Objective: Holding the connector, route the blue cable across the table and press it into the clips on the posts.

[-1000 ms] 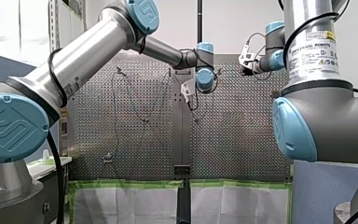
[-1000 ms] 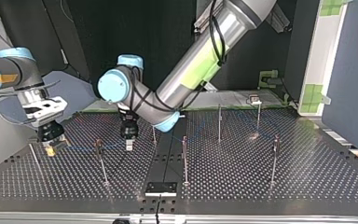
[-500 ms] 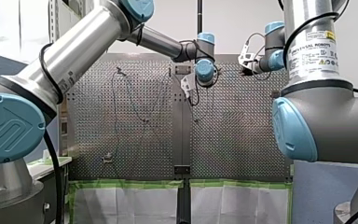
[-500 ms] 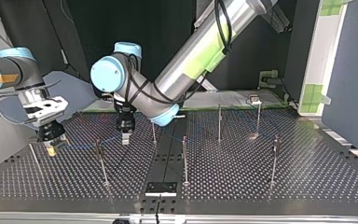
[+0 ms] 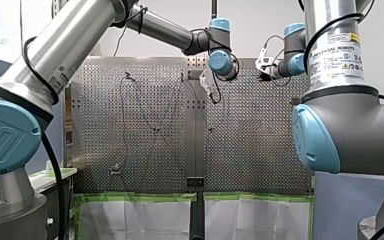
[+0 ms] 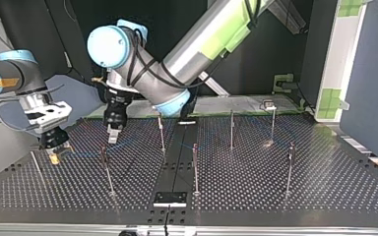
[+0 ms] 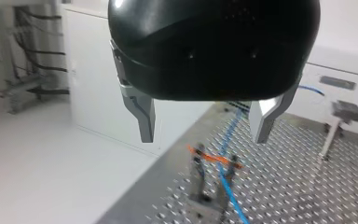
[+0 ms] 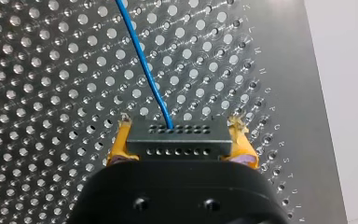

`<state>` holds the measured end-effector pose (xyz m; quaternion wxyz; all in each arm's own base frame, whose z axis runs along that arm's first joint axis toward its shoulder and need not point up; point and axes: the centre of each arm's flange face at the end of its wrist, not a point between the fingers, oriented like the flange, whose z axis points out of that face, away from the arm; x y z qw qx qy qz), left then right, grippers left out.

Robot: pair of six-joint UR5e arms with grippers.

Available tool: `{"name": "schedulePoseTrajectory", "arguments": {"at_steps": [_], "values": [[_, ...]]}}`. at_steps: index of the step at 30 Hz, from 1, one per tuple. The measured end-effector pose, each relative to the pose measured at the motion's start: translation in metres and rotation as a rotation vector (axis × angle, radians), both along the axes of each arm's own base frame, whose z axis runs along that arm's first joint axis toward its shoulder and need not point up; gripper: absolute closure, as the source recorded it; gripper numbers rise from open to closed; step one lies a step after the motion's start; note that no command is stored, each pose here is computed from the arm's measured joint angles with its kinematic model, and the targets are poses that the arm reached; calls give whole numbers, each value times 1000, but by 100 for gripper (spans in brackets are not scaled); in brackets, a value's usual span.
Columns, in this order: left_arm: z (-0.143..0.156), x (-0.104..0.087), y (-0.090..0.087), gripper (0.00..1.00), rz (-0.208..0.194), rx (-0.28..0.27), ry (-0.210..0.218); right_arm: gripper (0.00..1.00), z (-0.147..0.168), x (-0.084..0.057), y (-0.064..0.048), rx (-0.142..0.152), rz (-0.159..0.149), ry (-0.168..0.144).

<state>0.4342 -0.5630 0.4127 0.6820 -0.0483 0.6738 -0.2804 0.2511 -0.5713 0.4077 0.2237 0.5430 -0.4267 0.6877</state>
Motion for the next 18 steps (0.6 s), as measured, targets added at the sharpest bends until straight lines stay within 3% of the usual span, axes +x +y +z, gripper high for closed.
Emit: {"name": "schedulePoseTrajectory", "arguments": {"at_steps": [10, 18], "values": [[26, -19, 21, 0, 48, -93, -48, 100, -1, 1, 1, -2, -1, 6], [45, -26, 43, 0, 58, -196, -80, 100, -2, 5, 3, -4, 3, 14]]}}
